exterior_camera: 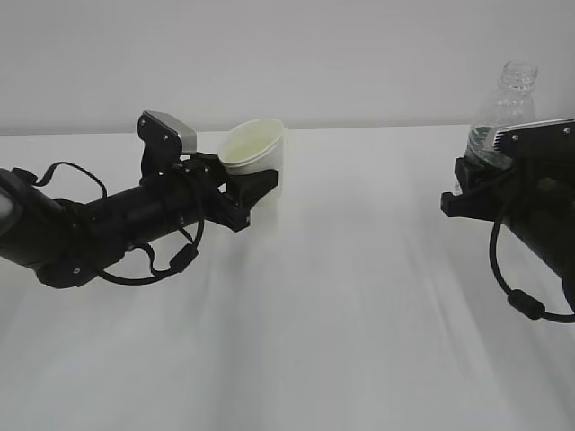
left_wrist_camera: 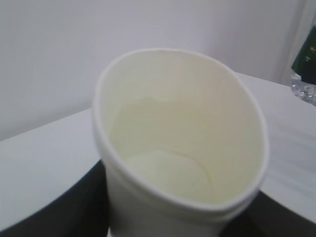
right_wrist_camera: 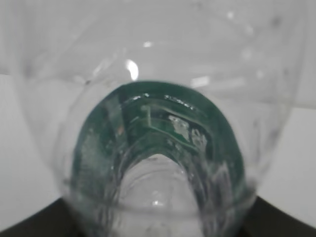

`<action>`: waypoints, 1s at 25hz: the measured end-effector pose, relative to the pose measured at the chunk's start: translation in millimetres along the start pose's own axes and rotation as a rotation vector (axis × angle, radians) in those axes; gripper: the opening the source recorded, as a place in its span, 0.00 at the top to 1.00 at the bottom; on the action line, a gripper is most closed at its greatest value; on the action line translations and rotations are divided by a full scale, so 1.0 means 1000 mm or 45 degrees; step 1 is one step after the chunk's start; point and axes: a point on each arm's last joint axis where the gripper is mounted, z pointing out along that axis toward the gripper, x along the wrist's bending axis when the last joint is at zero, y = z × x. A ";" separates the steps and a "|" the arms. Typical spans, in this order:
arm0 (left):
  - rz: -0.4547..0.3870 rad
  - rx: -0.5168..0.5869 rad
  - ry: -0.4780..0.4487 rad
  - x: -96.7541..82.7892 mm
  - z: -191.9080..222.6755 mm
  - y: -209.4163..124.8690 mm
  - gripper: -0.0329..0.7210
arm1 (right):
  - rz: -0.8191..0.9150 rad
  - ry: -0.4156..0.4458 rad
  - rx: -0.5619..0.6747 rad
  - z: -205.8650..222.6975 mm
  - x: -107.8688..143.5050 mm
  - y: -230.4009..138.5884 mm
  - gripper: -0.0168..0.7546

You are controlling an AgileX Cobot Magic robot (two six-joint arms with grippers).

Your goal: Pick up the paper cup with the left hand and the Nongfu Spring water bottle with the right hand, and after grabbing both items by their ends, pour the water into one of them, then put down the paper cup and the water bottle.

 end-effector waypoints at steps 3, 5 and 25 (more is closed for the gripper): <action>0.003 -0.007 0.026 0.008 -0.003 0.001 0.42 | 0.000 0.000 0.000 0.000 0.000 0.000 0.51; 0.003 -0.010 0.049 0.014 -0.006 0.001 0.42 | 0.000 0.000 0.000 0.000 0.000 0.000 0.51; -0.001 -0.015 0.269 0.061 -0.028 0.003 0.42 | 0.000 0.000 0.000 0.000 0.000 0.000 0.51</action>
